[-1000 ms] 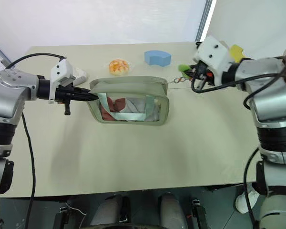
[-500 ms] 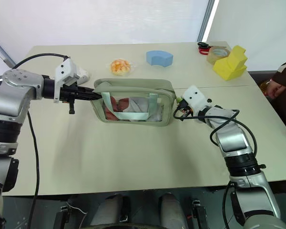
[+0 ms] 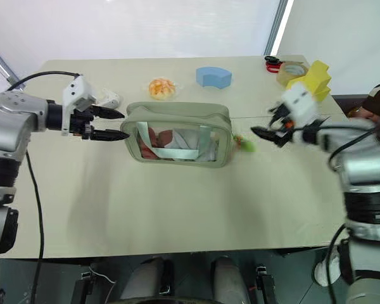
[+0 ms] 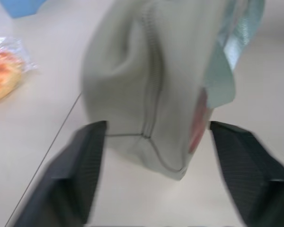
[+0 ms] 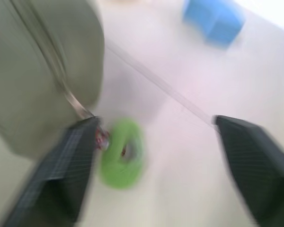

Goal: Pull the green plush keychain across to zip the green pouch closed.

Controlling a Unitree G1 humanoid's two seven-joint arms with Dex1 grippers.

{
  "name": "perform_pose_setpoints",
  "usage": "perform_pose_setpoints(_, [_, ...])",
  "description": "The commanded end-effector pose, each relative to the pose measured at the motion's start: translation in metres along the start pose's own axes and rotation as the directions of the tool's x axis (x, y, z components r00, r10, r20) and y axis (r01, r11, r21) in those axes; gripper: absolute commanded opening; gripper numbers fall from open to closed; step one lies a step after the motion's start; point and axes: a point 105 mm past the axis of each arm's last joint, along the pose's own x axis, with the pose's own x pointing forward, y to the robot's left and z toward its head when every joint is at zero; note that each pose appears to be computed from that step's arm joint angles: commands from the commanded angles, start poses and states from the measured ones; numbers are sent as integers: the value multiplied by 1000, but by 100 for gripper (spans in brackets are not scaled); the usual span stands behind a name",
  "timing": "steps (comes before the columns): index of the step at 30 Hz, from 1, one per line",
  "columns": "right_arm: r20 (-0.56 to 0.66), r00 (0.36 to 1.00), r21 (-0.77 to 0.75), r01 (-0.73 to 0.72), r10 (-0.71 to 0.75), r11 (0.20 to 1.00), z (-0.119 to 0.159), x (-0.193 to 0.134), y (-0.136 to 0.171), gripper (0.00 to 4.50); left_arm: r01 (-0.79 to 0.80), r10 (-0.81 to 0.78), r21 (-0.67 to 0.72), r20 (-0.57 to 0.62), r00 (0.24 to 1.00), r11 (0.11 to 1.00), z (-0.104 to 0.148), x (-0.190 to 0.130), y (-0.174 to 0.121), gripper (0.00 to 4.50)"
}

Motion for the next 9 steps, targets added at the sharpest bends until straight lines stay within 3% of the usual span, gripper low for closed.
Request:
perform_pose_setpoints(1, [72, 974, -4, -215, 215, 977, 36, -15, 40, 450, -68, 67, 16, 62, 996, 998, 20, -24, 13, 446])
perform_pose_setpoints(5, [65, 960, -28, -273, 274, 962, 43, -14, 65, 450, -67, 67, -11, 103, 992, 998, 29, -30, 12, 446])
perform_pose_setpoints(9, [78, 973, -27, -214, 216, 976, 39, -5, 64, 450, -72, 71, 6, 105, 992, 997, 29, -29, 8, 446])
